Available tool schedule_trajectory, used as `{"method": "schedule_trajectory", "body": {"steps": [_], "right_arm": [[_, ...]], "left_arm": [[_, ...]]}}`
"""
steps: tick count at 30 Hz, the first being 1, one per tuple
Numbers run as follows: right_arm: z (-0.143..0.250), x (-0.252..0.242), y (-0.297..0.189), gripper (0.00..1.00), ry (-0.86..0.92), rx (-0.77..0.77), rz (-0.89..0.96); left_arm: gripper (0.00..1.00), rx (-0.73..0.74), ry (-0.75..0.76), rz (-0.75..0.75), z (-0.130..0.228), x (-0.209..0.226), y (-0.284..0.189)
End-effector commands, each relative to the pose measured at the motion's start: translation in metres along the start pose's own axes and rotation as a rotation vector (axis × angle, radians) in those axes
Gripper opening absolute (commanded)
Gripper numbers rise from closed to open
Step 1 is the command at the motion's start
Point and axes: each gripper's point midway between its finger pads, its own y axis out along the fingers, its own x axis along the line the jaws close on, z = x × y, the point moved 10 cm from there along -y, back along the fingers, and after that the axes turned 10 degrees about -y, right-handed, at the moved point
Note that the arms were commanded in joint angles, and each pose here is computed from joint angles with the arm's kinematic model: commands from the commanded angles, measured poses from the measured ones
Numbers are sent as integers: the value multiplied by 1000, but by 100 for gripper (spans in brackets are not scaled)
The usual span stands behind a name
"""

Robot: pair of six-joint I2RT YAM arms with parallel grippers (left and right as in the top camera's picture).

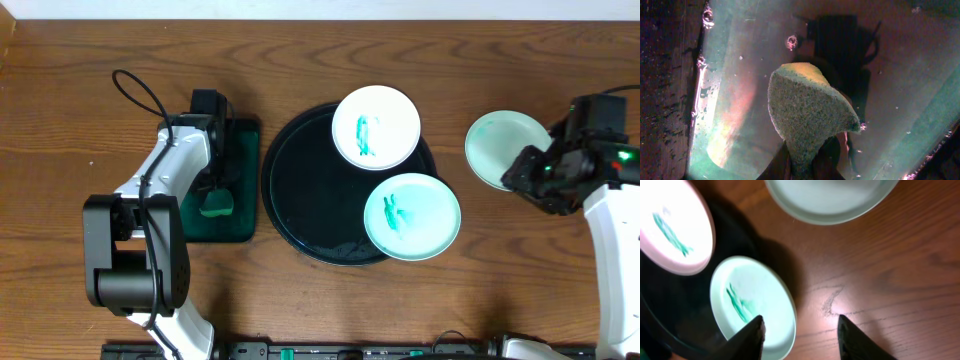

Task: Clean dirty plates on tray and stack at the side
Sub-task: 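Release the plate and move the right gripper to the lower tray plate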

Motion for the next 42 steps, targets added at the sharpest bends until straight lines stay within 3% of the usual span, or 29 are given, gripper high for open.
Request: {"method": "schedule_trajectory", "body": {"steps": [1,10,19,20,26,31,34,42], "right_arm": [[15,10,16,48,-37,67,10],[51,14,71,50,-18,173,-7],[65,23,107,59,-47,131,-97],[68,23,110,58,-38,134,-96],[80,17,125,28,-2,146,-90],[80,16,127,20,-4,135,-96],[79,17,128,2,-6,127,-99],[79,35,127,2,-140,108,-203]], "left_arm": [[7,11,16,-8,1,2,2],[7,6,15,-6,1,1,2],[7,2,14,-3,0,1,2],[7,2,14,-3,0,1,2],[7,3,13,-4,0,1,2],[7,3,11,-4,0,1,2],[7,3,11,-4,0,1,2],[7,3,11,-4,0,1,2]]}}
